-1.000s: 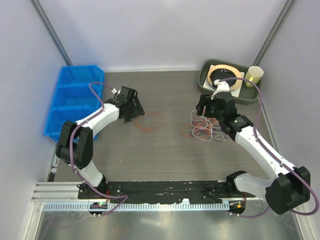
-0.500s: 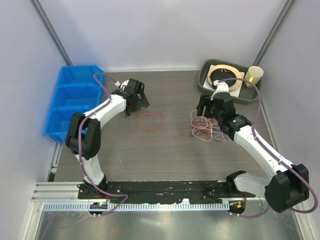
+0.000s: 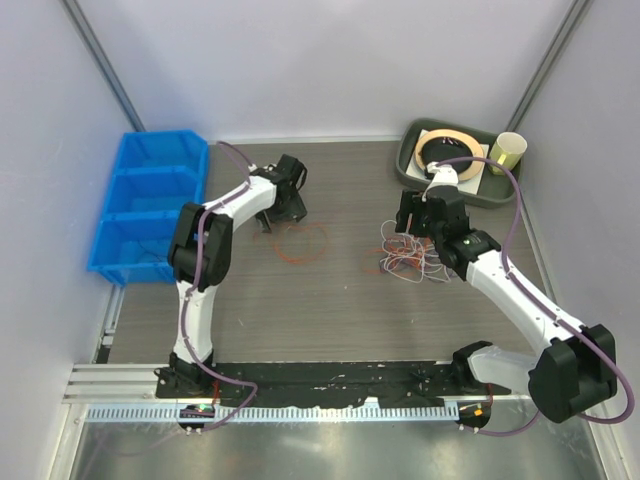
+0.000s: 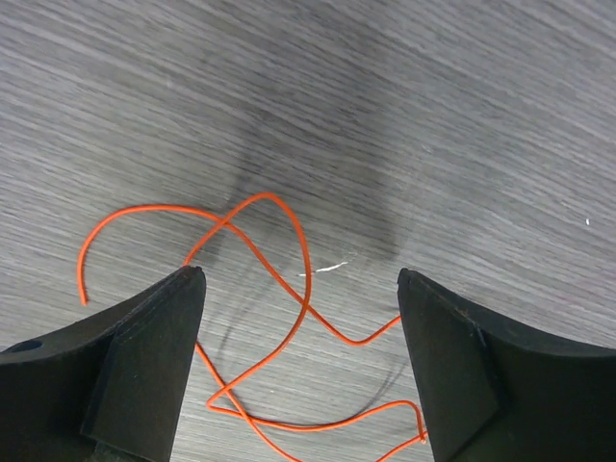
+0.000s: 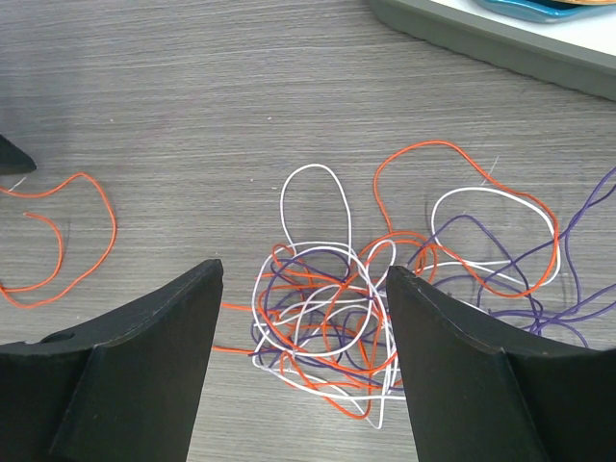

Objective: Untangle the cables

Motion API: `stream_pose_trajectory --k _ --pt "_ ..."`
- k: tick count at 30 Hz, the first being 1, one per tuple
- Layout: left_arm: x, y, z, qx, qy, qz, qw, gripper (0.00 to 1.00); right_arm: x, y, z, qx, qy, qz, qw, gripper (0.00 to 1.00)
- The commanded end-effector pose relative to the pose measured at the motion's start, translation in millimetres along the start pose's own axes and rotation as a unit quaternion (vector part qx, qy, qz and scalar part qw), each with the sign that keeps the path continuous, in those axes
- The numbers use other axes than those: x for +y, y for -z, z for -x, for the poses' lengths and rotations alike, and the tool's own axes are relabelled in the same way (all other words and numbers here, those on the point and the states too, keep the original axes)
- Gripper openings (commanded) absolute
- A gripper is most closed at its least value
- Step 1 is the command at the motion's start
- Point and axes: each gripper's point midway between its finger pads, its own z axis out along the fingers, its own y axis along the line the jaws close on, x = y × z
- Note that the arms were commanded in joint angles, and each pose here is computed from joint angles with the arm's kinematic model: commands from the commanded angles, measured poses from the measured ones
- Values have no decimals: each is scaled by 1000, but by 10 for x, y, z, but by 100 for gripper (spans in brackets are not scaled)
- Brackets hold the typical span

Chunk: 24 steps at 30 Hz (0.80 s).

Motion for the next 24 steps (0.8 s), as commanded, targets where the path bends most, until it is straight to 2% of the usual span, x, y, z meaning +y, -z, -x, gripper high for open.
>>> stream_pose_trajectory --k 1,3,4,6,7,11,14,15,19,24 --pt "-47 65 -68 8 0 21 1000 78 -46 -38 79 -18 2 -15 1000 75" --pt "-88 54 -96 10 -6 17 1000 66 -49 -52 75 -17 1 -17 1000 74" --pt "-73 60 -112 14 -8 22 1000 51 -51 -49 80 -18 1 -18 1000 75" --pt "-41 39 -105 12 -15 32 999 28 -60 -43 90 -20 1 -20 1000 74" --pt "-16 44 -94 9 -16 38 999 1 -73 -41 87 -20 1 -24 1000 75" --pt "0 261 79 -18 -31 33 999 0 -99 -14 107 -24 1 -30 999 75" --pt "39 656 361 -70 -36 16 997 0 -111 4 116 -26 0 -32 999 75" --pt "67 929 523 -102 -31 1 994 0 -116 7 121 -27 0 -33 999 75" --pt "552 1524 974 -197 -5 33 980 0 -153 24 108 -30 -3 -41 999 75" --pt "1429 1916 1342 -249 85 73 962 0 -130 5 102 -29 -7 -37 999 75"
